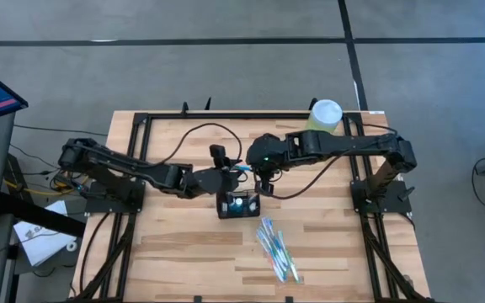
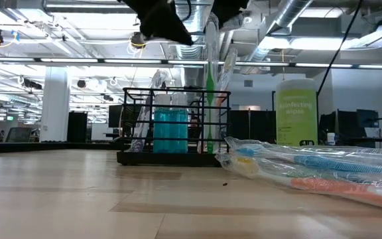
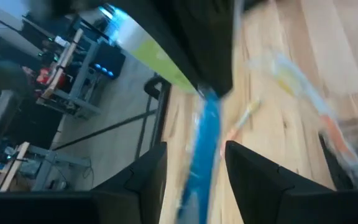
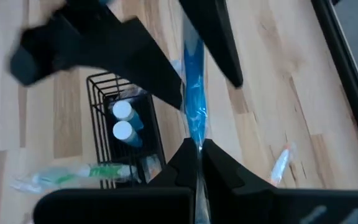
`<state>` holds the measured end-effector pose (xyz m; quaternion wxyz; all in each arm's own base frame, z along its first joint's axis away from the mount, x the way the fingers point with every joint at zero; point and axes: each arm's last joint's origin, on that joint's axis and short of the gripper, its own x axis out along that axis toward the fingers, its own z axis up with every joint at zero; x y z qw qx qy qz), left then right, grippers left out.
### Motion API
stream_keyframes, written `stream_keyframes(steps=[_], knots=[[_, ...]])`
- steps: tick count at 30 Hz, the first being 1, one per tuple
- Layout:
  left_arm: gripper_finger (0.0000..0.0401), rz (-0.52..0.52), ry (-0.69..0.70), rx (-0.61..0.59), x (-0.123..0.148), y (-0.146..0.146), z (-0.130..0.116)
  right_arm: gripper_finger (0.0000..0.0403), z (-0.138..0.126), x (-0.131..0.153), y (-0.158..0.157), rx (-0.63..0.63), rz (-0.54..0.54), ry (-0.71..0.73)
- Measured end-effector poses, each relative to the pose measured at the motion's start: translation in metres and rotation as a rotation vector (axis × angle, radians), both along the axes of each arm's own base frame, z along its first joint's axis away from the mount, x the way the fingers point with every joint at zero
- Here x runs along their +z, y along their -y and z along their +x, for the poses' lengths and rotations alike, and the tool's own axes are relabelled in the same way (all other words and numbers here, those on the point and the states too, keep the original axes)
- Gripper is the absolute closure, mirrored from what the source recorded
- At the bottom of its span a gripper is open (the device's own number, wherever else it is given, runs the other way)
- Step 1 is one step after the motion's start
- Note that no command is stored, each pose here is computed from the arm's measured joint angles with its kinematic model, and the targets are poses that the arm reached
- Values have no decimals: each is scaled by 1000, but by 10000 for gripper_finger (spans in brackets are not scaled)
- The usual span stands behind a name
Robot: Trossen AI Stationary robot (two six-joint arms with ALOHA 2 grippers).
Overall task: Pick & Place toothbrushing station
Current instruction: Put the blue toothbrush into the mesh
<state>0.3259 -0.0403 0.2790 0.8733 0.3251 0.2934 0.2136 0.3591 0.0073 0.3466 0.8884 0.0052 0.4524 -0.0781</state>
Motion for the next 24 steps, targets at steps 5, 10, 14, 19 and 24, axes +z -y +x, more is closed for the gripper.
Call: stream_keyframes(steps=[5,10,14,19,24], knots=[[241,74,-62,50,-11,-2,18,403,-4,4,-2,3,5,8],[255,146,-97,98,-16,-3,34,403,-5,2,-4,8,5,-10],[269,140,-79,92,-11,-1,39,403,-5,2,-5,9,6,-15],[286,134,-64,85,-7,1,40,403,-5,2,-5,9,6,-13],[316,118,-63,56,-7,3,40,403,-5,2,-4,8,6,-13]])
